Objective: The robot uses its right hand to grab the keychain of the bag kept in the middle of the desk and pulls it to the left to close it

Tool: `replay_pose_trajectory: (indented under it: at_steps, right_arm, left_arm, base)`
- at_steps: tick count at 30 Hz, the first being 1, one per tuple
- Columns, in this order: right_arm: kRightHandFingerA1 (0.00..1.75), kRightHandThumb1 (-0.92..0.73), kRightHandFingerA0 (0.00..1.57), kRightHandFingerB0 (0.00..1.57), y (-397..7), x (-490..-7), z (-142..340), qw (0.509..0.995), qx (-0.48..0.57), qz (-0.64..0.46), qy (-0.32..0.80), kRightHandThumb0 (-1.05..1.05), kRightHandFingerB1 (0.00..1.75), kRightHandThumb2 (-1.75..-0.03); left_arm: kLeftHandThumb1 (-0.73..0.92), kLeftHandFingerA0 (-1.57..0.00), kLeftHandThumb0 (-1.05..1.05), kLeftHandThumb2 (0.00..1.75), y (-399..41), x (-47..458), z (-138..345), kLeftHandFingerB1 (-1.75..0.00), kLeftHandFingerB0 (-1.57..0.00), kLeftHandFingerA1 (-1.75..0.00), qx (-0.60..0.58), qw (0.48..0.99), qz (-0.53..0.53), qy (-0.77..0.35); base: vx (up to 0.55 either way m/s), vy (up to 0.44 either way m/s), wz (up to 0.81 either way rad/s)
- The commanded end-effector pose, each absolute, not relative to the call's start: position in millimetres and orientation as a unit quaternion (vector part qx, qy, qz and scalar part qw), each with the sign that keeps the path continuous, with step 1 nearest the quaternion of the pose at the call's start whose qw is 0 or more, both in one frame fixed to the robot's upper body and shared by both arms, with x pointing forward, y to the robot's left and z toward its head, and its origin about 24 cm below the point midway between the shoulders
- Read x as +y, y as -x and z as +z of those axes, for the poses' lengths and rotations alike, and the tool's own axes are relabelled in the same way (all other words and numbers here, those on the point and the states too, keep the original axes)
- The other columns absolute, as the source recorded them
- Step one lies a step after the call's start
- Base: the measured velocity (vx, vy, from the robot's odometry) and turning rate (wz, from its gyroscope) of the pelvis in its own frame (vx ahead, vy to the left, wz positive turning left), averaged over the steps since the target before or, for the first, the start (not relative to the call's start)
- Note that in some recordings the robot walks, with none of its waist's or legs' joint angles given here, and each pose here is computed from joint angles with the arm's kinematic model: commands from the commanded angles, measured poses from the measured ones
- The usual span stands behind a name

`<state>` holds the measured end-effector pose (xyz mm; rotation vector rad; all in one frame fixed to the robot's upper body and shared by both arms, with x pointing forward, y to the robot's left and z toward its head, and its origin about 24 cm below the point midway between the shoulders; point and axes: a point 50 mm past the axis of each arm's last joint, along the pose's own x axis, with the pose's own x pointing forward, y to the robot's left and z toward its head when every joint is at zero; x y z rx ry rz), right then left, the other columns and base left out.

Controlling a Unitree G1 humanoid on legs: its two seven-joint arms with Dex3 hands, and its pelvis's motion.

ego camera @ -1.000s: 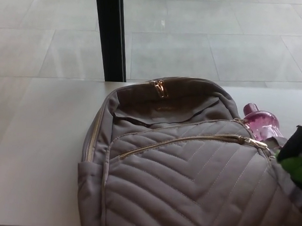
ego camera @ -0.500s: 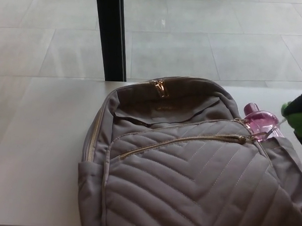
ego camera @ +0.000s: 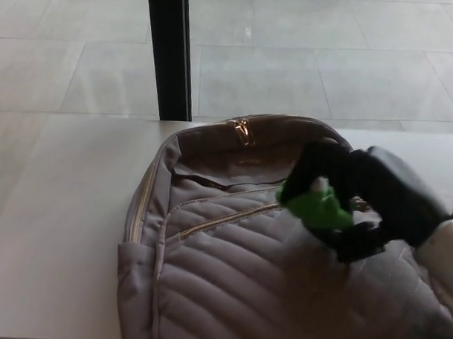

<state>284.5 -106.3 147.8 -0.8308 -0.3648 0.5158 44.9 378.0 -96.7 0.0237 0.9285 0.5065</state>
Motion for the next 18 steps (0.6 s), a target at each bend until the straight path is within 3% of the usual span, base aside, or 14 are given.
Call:
replay_pose_trajectory:
  at_steps: [1,7,8,9,10,11,14,16,17,18]
  right_arm:
    - [1.70,-0.53,0.83,0.76,-279,-79,132,0.845,-0.163,0.270,0.431,-0.24,1.56,-1.15]
    - [1.75,-0.51,0.92,0.75,-285,-39,119,0.851,-0.142,0.286,0.416,-0.25,1.69,-1.23]
    - [1.75,-0.54,0.94,0.76,-286,-35,119,0.852,-0.148,0.287,0.412,-0.24,1.66,-1.21]
    - [1.75,-0.57,0.95,0.80,-287,-30,118,0.852,-0.156,0.283,0.411,-0.26,1.53,-1.17]
    - [1.75,-0.63,0.91,0.78,-289,-25,117,0.852,-0.154,0.282,0.413,-0.31,1.48,-1.02]
    - [1.75,-0.61,0.92,0.76,-291,-18,116,0.852,-0.143,0.287,0.413,-0.37,1.57,-1.13]
    - [1.75,-0.53,0.95,0.77,-293,3,116,0.852,-0.127,0.297,0.412,-0.36,1.64,-1.26]
    - [1.75,-0.57,0.90,0.76,-292,17,118,0.844,-0.134,0.303,0.423,-0.33,1.54,-1.12]
    - [1.69,-0.61,0.75,0.72,-291,30,121,0.826,-0.167,0.307,0.443,-0.32,1.49,-0.92]
    - [1.75,-0.54,0.91,0.80,-292,36,122,0.823,-0.165,0.311,0.445,-0.29,1.61,-1.13]
  left_arm:
    - [0.83,-0.68,-0.67,0.65,-47,378,-96,-0.48,-0.58,-0.56,0.437,0.864,0.250,-0.015]
    - [0.82,-0.67,-0.66,0.64,-48,377,-97,-0.50,-0.59,-0.59,0.438,0.865,0.244,-0.005]
    - [0.82,-0.67,-0.67,0.65,-48,376,-98,-0.50,-0.59,-0.58,0.438,0.866,0.242,-0.007]
    - [0.83,-0.69,-0.68,0.65,-49,375,-98,-0.48,-0.60,-0.55,0.444,0.865,0.233,-0.029]
    - [0.84,-0.71,-0.69,0.64,-50,374,-99,-0.47,-0.61,-0.54,0.447,0.864,0.228,-0.040]
    - [0.83,-0.65,-0.68,0.65,-51,373,-99,-0.48,-0.57,-0.54,0.447,0.864,0.227,-0.034]
    - [0.84,-0.67,-0.69,0.65,-54,371,-100,-0.47,-0.59,-0.54,0.444,0.866,0.227,-0.025]
    - [0.82,-0.65,-0.69,0.65,-57,370,-100,-0.48,-0.57,-0.54,0.439,0.870,0.224,-0.022]
    - [0.84,-0.69,-0.73,0.66,-59,369,-100,-0.47,-0.58,-0.55,0.440,0.871,0.217,-0.034]
    - [0.85,-0.68,-0.70,0.66,-60,368,-100,-0.47,-0.57,-0.53,0.440,0.872,0.213,-0.039]
  base:
    - [0.00,0.000,0.00]
    - [0.00,0.000,0.00]
    - [0.00,0.000,0.00]
    - [0.00,0.000,0.00]
    - [0.00,0.000,0.00]
    - [0.00,0.000,0.00]
    - [0.00,0.000,0.00]
    - [0.00,0.000,0.00]
    - [0.00,0.000,0.00]
    - [0.00,0.000,0.00]
